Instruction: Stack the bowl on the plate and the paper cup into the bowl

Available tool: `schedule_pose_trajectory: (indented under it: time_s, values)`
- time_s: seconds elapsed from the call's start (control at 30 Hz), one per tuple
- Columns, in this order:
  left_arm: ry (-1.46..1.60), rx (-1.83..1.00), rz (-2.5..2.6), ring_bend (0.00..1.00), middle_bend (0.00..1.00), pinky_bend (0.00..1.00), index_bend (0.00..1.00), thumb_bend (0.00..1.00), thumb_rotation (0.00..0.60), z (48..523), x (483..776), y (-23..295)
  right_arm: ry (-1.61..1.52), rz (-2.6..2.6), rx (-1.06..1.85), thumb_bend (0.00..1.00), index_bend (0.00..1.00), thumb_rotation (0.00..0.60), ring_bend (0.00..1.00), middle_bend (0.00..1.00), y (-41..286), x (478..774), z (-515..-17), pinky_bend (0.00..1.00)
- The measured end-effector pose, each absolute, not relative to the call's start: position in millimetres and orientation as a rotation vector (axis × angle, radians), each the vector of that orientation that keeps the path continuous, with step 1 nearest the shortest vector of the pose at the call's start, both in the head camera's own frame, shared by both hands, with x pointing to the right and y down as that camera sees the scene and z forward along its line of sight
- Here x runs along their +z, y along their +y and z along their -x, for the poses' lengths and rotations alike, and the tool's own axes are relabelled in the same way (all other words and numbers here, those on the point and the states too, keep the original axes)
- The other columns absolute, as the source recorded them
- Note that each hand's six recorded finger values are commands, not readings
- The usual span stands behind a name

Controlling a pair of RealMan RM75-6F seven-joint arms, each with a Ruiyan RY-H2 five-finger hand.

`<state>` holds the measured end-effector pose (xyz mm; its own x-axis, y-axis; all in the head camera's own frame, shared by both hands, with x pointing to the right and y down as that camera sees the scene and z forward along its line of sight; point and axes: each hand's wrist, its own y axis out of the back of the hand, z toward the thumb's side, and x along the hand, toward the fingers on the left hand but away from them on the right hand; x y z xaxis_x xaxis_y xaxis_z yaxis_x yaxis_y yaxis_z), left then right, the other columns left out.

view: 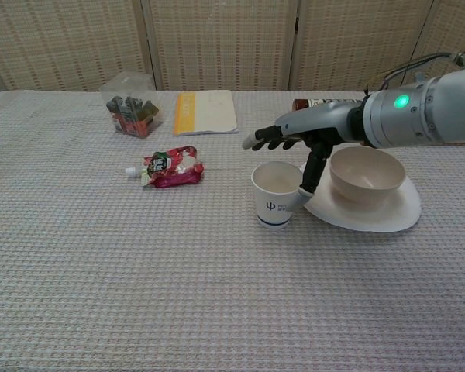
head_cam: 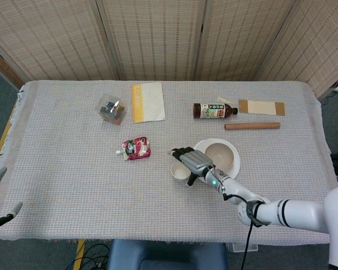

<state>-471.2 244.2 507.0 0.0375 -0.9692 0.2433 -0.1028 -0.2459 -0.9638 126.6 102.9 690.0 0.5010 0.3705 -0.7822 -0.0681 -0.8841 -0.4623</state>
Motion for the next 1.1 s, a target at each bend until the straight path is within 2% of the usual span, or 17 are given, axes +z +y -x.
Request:
schedule_pose_trajectory:
  time_s: [0.17,0.37,0.7,0.87,1.1]
  values:
    - [1.143,-1.317,1.486,0.0,0.0,0.16,0.07,0.25,0.6,471,506,245,-0.248,2.27,1.373,0.15,0.07,0.6,0.0,0.0,104,696,-126,0.0]
    - [1.146,-1.316,1.485,0.0,0.0,0.16,0.07,0.25,0.6,471,506,245,-0.268,2.232,1.385,0.2,0.21,0.6,0.0,0.0,103,701,-126,0.0]
    - [1.154,-1.315,1.479,0.0,0.0,0.16,0.07,0.25,0.6,474,503,246,-0.305,2.187,1.37,0.26,0.37,0.6,0.0,0.0,102,704,-118,0.0]
    - [1.149,-1.319,1.477,0.0,0.0,0.16,0.07,0.25,0.6,473,504,247,-0.342,2.194,1.354,0.27,0.39,0.6,0.0,0.0,98,695,-118,0.0]
    - [1.137,-1.328,1.478,0.0,0.0,0.16,0.07,0.25,0.6,472,507,247,-0.439,2.171,1.325,0.27,0.4,0.6,0.0,0.0,79,667,-132,0.0]
